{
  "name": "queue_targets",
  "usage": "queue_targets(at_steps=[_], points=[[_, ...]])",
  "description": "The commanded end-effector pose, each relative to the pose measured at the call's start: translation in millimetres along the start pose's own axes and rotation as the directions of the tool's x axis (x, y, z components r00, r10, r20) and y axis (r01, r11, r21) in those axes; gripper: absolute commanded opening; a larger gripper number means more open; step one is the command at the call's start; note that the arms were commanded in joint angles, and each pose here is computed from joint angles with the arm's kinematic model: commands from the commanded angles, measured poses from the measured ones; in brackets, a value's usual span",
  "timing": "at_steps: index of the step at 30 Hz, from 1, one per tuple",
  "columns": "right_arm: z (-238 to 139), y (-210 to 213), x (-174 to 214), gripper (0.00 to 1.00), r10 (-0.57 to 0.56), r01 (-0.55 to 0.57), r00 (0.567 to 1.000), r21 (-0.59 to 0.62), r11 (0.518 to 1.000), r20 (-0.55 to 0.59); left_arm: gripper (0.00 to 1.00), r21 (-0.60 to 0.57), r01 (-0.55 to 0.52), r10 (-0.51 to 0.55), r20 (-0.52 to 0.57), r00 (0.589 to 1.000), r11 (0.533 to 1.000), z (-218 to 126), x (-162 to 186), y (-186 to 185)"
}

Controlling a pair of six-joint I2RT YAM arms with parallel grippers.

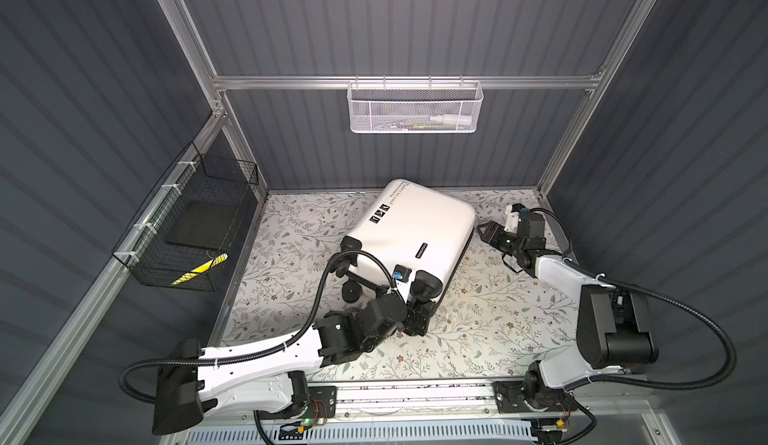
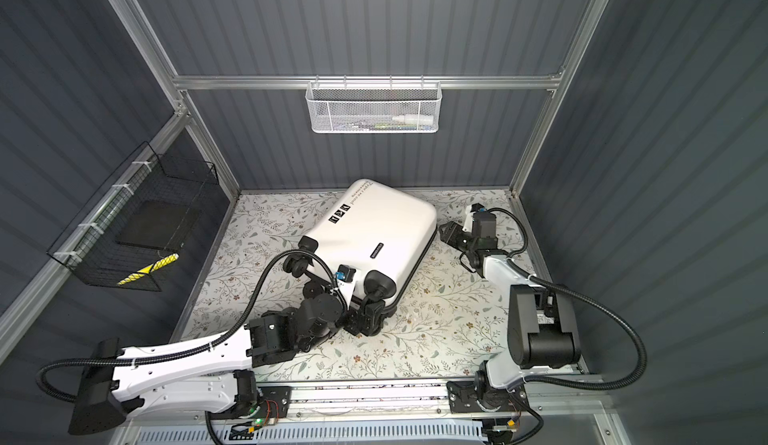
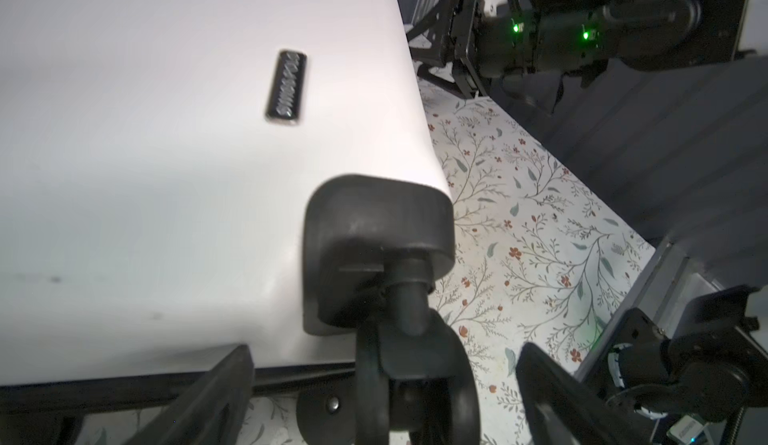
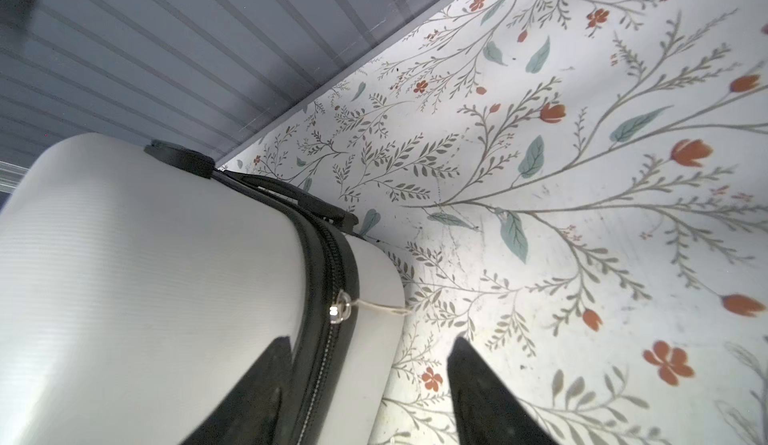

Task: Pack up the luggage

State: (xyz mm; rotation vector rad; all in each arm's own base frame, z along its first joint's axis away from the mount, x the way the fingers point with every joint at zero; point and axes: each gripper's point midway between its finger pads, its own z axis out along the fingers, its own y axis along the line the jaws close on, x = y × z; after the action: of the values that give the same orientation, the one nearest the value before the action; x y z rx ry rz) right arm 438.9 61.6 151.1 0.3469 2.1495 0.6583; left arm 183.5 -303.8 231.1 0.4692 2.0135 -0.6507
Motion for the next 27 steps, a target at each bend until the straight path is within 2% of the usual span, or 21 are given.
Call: queue_targets(at_steps=[1,5,13,22,27], points=[[-14,8,-12,0.7,0.001,-0.001,1.0,0.017,1.0,-0.012,1.0,-0.114,0.043,-0.04,0.021,0.999,0.993,-17,-16,26],[-25,30,-25,0.78,-0.001,0.0,0.999,-0.026,1.0,-0.041,1.0,-0.17,0.113,-0.112,0.017,0.994,0.979,-28,-22,45],[-24,66,-57,0.89,0.004,-0.014,0.996,-0.112,0.994,-0.09,1.0,-0.168,0.237,-0.245,-0.026,0.969,0.957,-31,-37,66],[12,84,-69,0.91,0.043,-0.083,0.981,-0.213,0.973,-0.188,1.0,-0.107,0.342,-0.347,-0.029,0.937,0.934,-18,-71,86],[21,93,-75,0.9,0.051,-0.105,0.977,-0.258,0.96,-0.209,1.0,-0.099,0.389,-0.396,-0.068,0.916,0.916,-7,-73,96]])
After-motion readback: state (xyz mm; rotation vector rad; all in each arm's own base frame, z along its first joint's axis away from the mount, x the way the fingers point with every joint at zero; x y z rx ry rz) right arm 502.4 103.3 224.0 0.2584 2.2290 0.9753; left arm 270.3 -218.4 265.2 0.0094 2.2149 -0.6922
